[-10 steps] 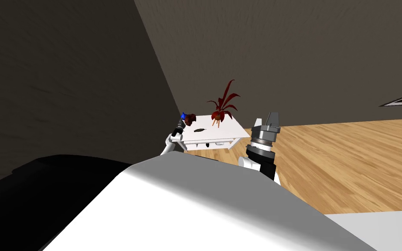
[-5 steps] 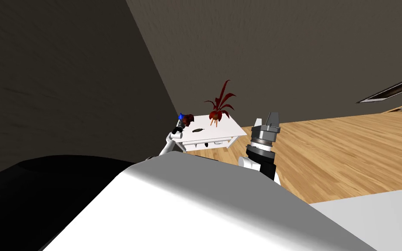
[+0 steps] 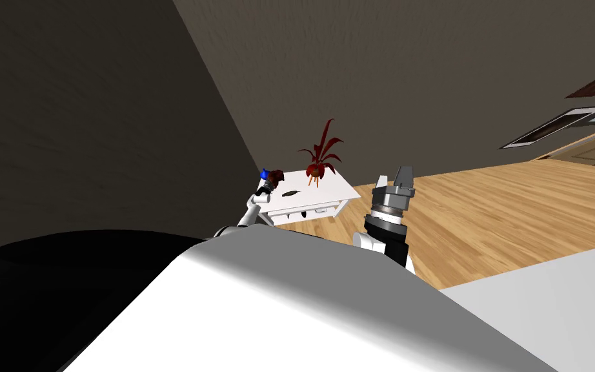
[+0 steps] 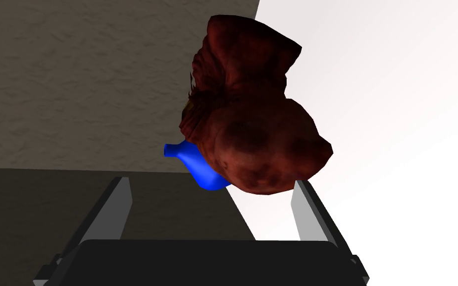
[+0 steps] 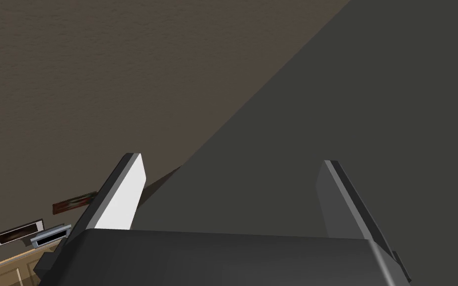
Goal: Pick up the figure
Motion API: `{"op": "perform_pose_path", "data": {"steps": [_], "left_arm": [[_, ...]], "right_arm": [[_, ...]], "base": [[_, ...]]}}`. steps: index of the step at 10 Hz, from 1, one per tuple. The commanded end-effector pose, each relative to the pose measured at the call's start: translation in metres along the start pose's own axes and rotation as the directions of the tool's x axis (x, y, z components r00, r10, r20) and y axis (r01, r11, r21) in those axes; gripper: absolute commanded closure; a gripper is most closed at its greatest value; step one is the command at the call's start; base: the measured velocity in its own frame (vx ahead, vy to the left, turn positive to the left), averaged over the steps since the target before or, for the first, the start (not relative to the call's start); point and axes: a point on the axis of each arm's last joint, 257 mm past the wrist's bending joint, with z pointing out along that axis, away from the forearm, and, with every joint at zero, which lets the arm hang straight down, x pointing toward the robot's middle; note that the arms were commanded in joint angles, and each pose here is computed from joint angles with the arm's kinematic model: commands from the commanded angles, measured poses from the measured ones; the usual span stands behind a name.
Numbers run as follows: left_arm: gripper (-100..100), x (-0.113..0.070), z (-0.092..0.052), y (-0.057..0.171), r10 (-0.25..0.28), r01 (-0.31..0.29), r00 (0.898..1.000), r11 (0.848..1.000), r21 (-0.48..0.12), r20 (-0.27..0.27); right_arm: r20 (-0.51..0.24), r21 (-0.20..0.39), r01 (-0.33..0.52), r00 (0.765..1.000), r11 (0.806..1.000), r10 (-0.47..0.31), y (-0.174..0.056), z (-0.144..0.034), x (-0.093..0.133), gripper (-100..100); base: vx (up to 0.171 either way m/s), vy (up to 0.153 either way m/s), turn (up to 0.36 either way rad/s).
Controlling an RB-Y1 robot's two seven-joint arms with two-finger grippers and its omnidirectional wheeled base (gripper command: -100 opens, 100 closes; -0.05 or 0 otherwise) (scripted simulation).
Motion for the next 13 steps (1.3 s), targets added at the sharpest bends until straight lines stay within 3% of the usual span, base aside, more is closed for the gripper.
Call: {"op": "perform_pose_path", "data": {"steps": [1, 3, 7, 11, 12, 13], "left_arm": [[-100, -0.006, 0.010, 0.000, -0.031, 0.032, 0.999, 0.999, -0.035, 0.022], [-100, -0.014, 0.010, 0.013, -0.031, 0.034, 0.999, 0.998, -0.062, 0.037], [-100, -0.031, 0.021, 0.038, -0.089, 0.106, 0.991, 0.980, -0.169, 0.104], [-100, -0.043, 0.025, 0.064, -0.141, 0.184, 0.975, 0.946, -0.268, 0.169], [-100, -0.043, 0.026, 0.072, -0.165, 0.219, 0.967, 0.927, -0.304, 0.193], [-100, -0.046, 0.025, 0.078, -0.164, 0.222, 0.966, 0.923, -0.315, 0.201]], "right_arm": [[0.000, 0.000, 0.000, 1.000, 1.000, 0.000, 0.000, 0.000, 0.000, 0], [0.000, 0.000, 0.000, 1.000, 1.000, 0.000, 0.000, 0.000, 0.000, 0], [0.000, 0.000, 0.000, 1.000, 1.000, 0.000, 0.000, 0.000, 0.000, 0], [0.000, 0.000, 0.000, 1.000, 1.000, 0.000, 0.000, 0.000, 0.000, 0], [0.000, 0.000, 0.000, 1.000, 1.000, 0.000, 0.000, 0.000, 0.000, 0], [0.000, 0.000, 0.000, 1.000, 1.000, 0.000, 0.000, 0.000, 0.000, 0]], "base": [[-0.004, -0.001, -0.183], [-0.003, 0.005, -0.035], [-0.003, 0.005, -0.128], [0.000, 0.005, -0.121], [0.002, 0.005, -0.129], [0.002, 0.006, -0.085]]}}
